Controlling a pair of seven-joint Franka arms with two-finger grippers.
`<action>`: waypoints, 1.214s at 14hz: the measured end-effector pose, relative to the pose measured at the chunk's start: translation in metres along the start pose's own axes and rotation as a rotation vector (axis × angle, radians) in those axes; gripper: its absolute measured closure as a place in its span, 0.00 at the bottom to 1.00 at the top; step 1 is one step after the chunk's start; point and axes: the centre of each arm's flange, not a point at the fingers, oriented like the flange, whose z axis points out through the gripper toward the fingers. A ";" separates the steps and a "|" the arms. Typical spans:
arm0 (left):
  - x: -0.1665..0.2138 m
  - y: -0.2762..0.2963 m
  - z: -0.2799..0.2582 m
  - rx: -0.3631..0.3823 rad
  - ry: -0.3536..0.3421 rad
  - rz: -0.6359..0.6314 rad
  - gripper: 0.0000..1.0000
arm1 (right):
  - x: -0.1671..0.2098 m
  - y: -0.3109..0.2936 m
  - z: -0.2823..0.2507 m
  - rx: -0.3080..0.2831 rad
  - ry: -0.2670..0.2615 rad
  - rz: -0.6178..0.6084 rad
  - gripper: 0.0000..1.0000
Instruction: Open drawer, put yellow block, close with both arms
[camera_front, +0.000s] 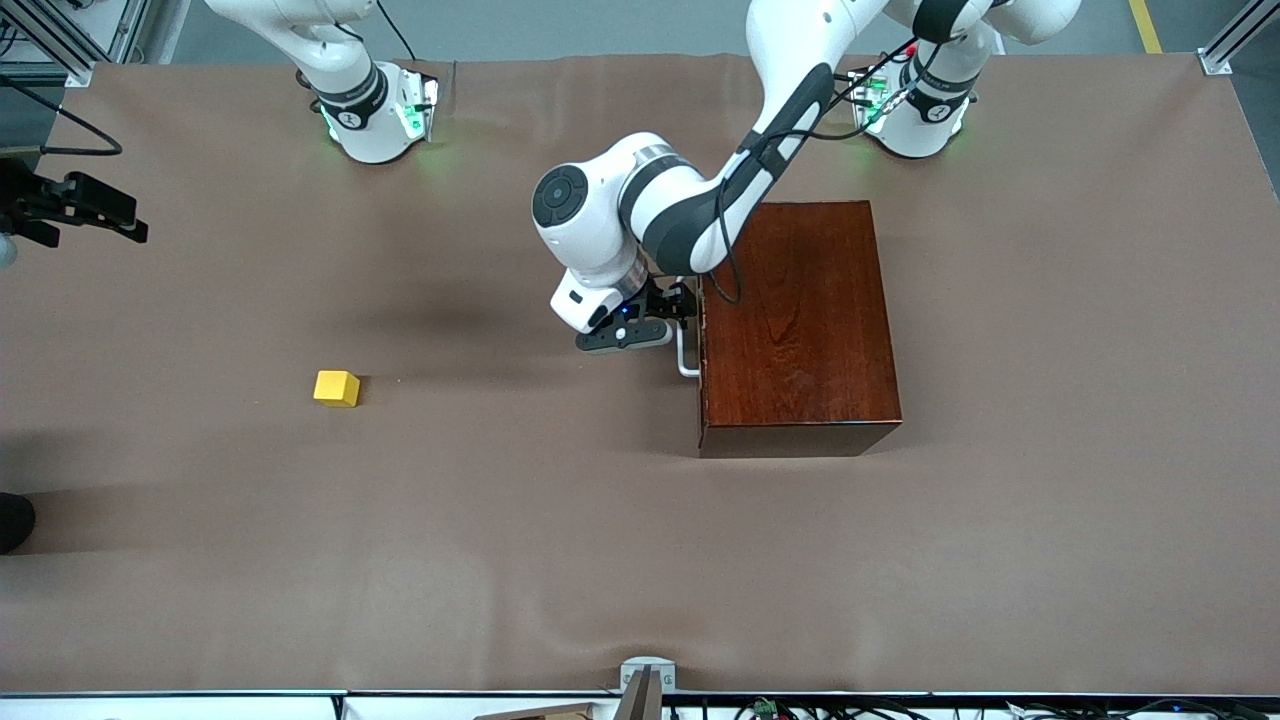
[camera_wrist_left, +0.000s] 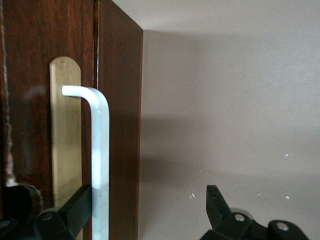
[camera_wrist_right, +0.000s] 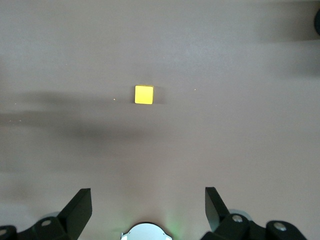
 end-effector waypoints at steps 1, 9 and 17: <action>0.000 0.000 0.002 0.006 -0.003 -0.008 0.00 | 0.000 0.000 0.000 0.000 0.000 0.000 0.00; 0.001 0.005 0.001 -0.029 0.012 -0.100 0.00 | 0.000 0.000 0.000 0.000 0.000 0.000 0.00; 0.002 0.020 -0.011 -0.176 0.017 -0.216 0.00 | 0.000 0.000 0.000 0.000 0.001 0.000 0.00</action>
